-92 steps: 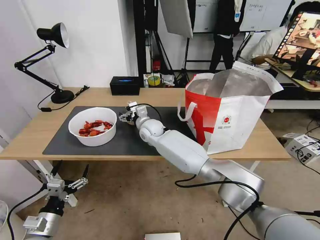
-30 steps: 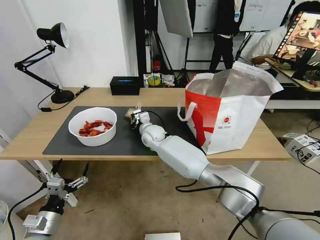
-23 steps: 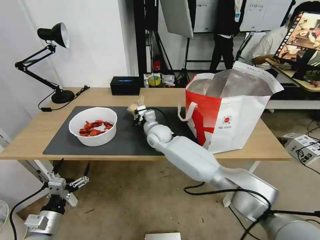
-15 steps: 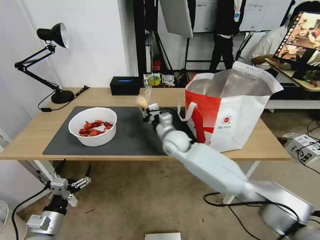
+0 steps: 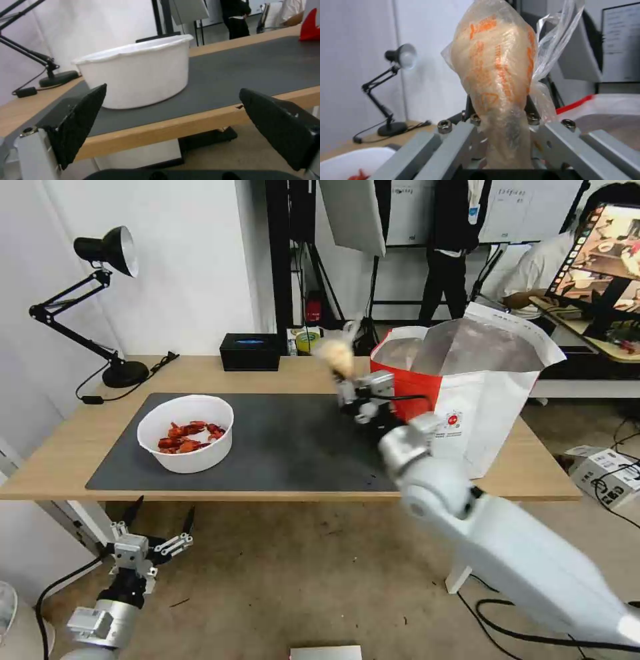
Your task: Pick up the trash from the table and place it into the takeout bag.
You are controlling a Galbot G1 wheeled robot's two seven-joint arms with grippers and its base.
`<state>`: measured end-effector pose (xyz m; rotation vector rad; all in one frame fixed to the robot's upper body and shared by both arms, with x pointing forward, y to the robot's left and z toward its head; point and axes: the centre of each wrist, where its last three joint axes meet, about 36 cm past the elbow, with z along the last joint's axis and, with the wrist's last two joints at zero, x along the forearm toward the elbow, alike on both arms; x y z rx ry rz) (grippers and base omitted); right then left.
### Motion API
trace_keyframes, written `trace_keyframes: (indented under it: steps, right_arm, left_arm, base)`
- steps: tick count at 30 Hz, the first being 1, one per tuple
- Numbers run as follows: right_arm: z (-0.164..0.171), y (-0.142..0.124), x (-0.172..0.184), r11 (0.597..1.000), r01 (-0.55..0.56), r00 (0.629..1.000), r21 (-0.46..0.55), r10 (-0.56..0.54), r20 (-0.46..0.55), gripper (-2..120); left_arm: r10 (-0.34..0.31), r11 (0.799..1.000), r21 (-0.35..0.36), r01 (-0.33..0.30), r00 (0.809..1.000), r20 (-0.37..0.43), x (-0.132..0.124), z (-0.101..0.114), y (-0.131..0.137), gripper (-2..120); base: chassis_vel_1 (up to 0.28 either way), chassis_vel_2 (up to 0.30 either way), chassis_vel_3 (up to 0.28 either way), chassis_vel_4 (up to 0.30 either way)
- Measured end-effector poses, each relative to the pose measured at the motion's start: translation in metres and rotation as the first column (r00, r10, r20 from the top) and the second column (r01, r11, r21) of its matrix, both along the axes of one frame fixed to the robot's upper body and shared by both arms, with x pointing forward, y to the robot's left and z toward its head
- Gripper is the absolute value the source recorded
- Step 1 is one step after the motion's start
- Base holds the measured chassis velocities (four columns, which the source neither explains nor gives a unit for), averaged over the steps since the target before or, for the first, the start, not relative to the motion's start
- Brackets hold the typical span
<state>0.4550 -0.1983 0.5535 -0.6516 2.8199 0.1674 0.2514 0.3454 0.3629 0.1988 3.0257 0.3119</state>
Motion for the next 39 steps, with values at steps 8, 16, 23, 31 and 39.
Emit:
trace_keyframes:
  steps: [8,16,23,31,39]
  right_arm:
    - [0.036,-0.050,0.008,0.995,0.092,0.996,0.043,-0.093,0.009,6]
    - [0.039,-0.075,0.015,0.986,0.159,0.987,0.051,-0.158,-0.026,6]
    - [0.038,-0.087,0.019,0.980,0.201,0.975,-0.015,-0.201,-0.091,10]
    - [0.044,-0.095,0.022,0.970,0.227,0.965,-0.083,-0.236,-0.115,39]
    - [0.050,-0.097,0.024,0.971,0.223,0.965,-0.092,-0.233,-0.122,66]
  left_arm:
    - [-0.017,1.000,-0.004,0.017,1.000,-0.006,0.003,0.002,-0.007,100]
    - [-0.030,0.999,-0.017,0.030,0.999,-0.013,0.000,-0.002,-0.019,100]
    - [-0.033,0.999,-0.019,0.032,0.999,-0.014,-0.002,-0.004,-0.022,100]
    - [-0.041,0.999,-0.019,0.041,0.999,-0.012,-0.003,-0.002,-0.024,100]
    - [-0.045,0.999,-0.020,0.045,0.999,-0.005,0.003,0.002,-0.025,100]
  base:
    - [0.000,0.000,0.000,0.000]
    - [0.000,0.000,0.000,0.000]
    - [0.000,0.000,0.000,0.000]
    - [0.000,0.000,0.000,0.000]
    - [0.000,0.000,0.000,0.000]
